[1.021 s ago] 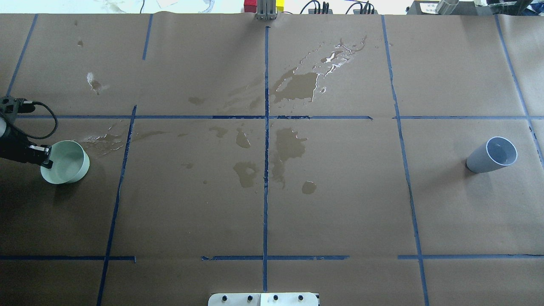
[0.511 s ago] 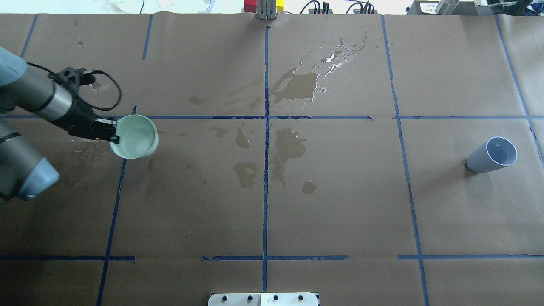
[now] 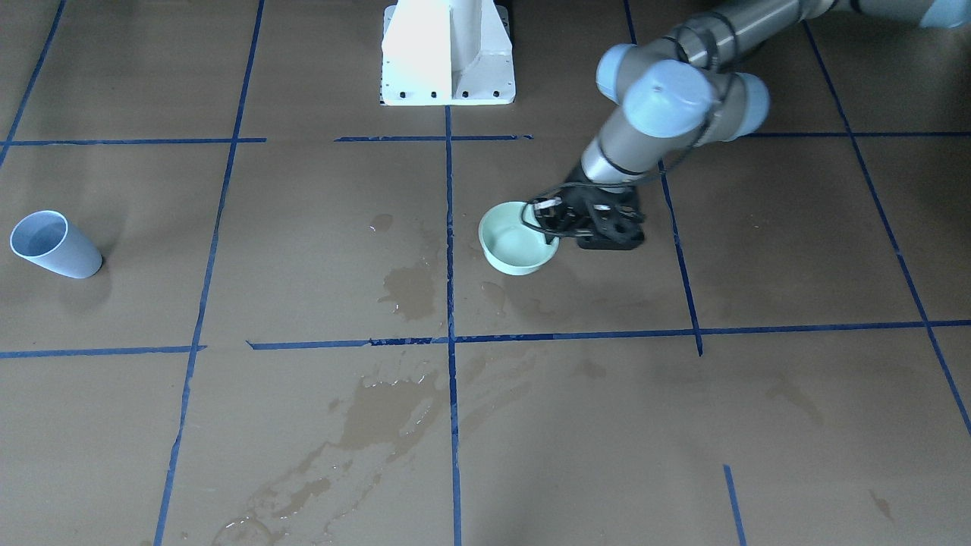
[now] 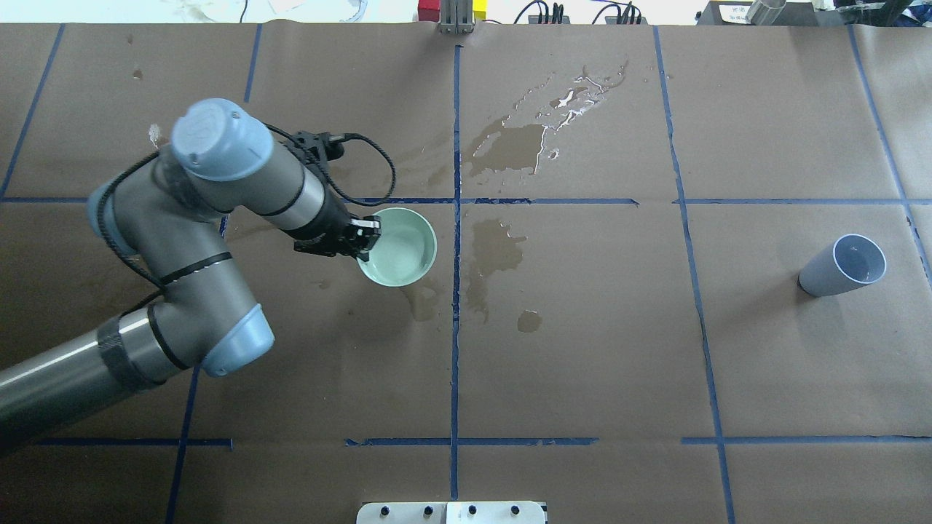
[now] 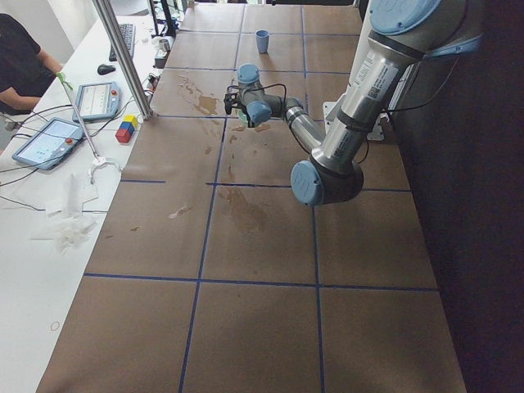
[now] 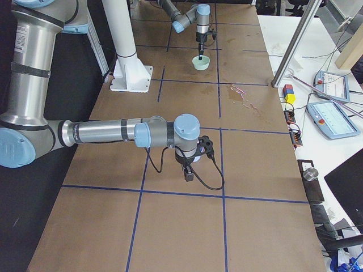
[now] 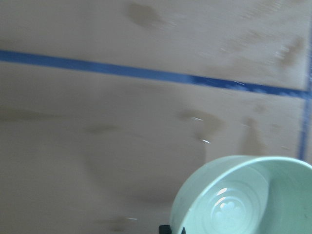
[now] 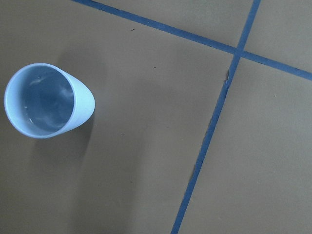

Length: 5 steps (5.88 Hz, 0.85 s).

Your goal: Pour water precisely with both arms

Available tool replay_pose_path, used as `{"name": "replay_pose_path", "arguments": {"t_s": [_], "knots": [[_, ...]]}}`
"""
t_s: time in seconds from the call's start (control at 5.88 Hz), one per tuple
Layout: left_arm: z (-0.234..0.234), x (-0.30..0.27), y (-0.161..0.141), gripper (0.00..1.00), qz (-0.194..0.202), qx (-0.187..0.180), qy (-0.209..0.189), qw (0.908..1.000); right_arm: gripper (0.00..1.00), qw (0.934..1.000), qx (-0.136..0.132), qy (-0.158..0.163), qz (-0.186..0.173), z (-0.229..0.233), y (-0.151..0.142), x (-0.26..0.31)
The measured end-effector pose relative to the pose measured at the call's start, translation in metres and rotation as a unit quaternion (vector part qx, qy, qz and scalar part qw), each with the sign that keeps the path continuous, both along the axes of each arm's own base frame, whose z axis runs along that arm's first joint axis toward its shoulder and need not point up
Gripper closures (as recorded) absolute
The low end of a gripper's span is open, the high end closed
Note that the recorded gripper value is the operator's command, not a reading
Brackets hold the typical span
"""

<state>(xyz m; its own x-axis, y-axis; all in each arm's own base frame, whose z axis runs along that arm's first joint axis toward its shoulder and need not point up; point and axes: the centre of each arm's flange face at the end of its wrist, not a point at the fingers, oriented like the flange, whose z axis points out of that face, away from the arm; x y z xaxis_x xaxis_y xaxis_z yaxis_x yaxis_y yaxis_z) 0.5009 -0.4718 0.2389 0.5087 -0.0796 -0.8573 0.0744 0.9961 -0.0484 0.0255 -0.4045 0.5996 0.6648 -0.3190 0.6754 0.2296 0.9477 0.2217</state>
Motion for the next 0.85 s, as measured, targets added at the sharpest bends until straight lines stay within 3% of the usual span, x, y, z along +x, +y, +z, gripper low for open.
{"name": "replay_pose_path", "arguments": {"t_s": [0.34, 0.85], "knots": [[-0.031, 0.053, -0.008, 0.99, -0.007, -0.002, -0.033, 0.9994, 0.00, 1.0000, 0.001, -0.007, 0.000, -0.002, 0.004, -0.001], [-0.032, 0.084, -0.007, 0.91, 0.000, -0.001, -0.041, 0.9991, 0.00, 0.9995, 0.027, -0.016, 0.000, 0.001, 0.016, -0.001]]}}
